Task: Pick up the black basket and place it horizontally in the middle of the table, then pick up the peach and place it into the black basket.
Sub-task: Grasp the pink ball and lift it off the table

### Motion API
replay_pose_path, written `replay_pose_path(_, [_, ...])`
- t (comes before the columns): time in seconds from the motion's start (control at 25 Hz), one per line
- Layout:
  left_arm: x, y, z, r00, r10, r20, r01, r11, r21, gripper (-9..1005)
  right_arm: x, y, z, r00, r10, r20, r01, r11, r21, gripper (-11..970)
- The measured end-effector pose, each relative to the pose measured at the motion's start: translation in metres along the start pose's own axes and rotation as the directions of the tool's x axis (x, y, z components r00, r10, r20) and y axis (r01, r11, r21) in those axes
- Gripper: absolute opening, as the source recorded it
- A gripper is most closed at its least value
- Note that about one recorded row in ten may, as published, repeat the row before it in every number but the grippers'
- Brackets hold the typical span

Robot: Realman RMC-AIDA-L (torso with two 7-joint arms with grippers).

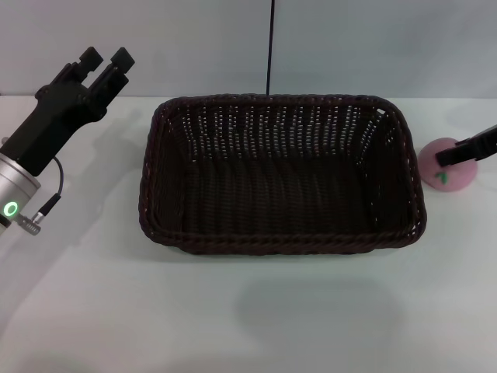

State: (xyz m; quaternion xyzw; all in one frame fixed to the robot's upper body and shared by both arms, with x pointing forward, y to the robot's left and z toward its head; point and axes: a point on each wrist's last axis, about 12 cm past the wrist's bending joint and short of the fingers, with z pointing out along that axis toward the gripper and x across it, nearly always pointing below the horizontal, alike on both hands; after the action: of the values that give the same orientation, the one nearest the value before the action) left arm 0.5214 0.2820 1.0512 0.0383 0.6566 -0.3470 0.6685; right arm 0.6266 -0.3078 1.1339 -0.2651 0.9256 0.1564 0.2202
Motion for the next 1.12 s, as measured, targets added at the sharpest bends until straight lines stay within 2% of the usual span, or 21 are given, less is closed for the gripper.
replay_pose_path(0.32, [-0.001,0.0,0.002,1.0,0.001,0.0,-0.001,1.0,0.004,667,0.002,0.0,0.002,1.0,0.002,-0.002,-0.002,1.0,0.005,393])
replay_pose_path(0.52, [0.0,0.0,0.002,1.0,0.0,-0.001,0.0,1.0,0.003,667,0.003,-0.001,0.003,1.0,0.001,0.0,-0.001,1.0,0.009,186])
replay_pose_path(0.8, [0.001,-0.001,0.001,1.0,-0.006,-0.001,0.006,1.0,0.006,667,0.004,-0.002,0.001,1.0,0.007,0.017,-0.007,1.0,0.015,86])
replay_pose_path(1.12, [0.001,0.0,-0.002,1.0,-0.017,0.004,0.017,1.0,0.004,667,0.004,0.0,-0.027,0.98,0.028,0.197,-0.027,1.0,-0.007,41])
